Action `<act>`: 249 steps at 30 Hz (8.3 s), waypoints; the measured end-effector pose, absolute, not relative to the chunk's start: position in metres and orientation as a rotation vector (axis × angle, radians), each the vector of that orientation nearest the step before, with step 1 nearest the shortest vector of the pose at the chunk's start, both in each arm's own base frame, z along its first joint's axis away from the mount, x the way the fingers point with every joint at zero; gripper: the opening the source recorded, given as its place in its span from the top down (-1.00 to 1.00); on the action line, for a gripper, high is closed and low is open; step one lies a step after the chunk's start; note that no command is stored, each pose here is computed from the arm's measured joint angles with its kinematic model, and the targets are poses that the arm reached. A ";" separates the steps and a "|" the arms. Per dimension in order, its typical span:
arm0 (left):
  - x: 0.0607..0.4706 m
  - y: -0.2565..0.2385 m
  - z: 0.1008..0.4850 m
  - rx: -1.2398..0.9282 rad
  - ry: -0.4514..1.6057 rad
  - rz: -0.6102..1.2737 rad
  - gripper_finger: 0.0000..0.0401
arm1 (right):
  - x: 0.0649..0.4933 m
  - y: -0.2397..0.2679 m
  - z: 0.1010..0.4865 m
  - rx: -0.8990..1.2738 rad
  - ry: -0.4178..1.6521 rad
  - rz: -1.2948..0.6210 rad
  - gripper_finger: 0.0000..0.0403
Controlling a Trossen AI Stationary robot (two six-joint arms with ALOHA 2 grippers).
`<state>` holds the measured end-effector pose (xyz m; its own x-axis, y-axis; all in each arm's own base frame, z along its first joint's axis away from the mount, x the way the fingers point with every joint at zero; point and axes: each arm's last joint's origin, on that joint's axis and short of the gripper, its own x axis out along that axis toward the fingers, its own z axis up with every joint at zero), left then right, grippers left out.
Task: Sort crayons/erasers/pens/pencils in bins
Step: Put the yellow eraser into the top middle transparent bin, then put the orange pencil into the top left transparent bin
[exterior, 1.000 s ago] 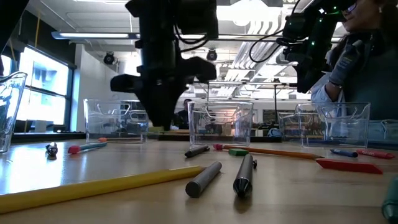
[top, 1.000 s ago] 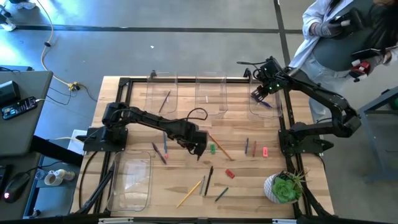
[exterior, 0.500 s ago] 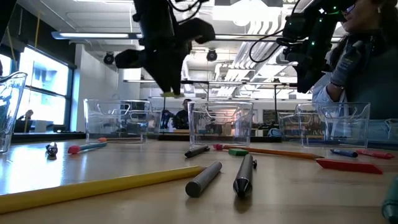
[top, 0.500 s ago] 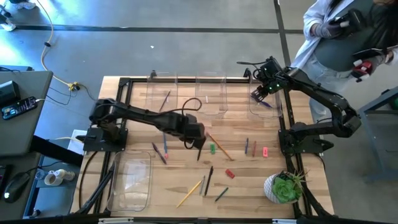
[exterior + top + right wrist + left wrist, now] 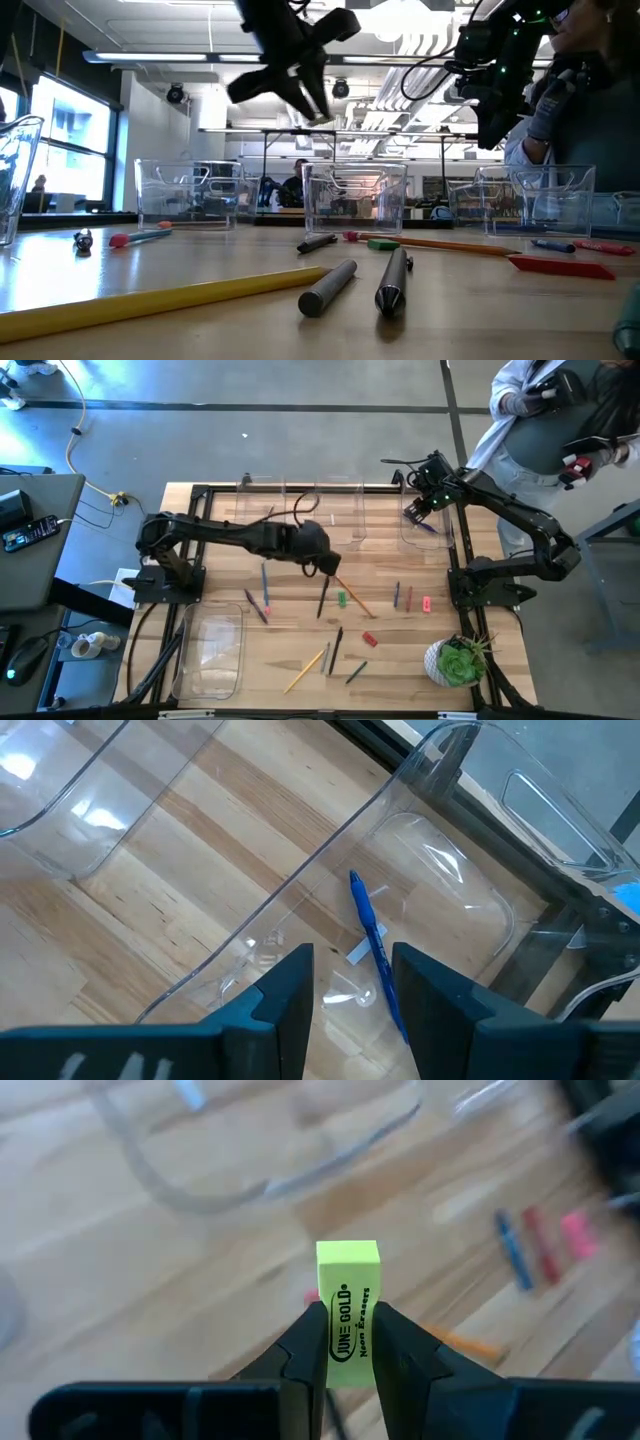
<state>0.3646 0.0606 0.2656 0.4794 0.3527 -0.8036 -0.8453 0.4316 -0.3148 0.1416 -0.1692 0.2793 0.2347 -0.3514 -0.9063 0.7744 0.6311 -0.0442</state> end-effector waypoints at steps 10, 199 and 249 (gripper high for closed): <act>0.369 0.107 0.277 -0.724 0.551 0.820 0.74 | 0.142 -0.170 0.280 0.464 1.069 -0.813 0.35; 0.290 -0.027 0.298 -0.616 1.131 0.780 0.28 | 0.315 0.066 0.137 0.481 1.464 -0.553 0.73; 0.283 -0.041 0.317 -0.386 0.964 0.719 0.28 | 0.268 0.043 0.278 0.463 0.966 -0.346 0.99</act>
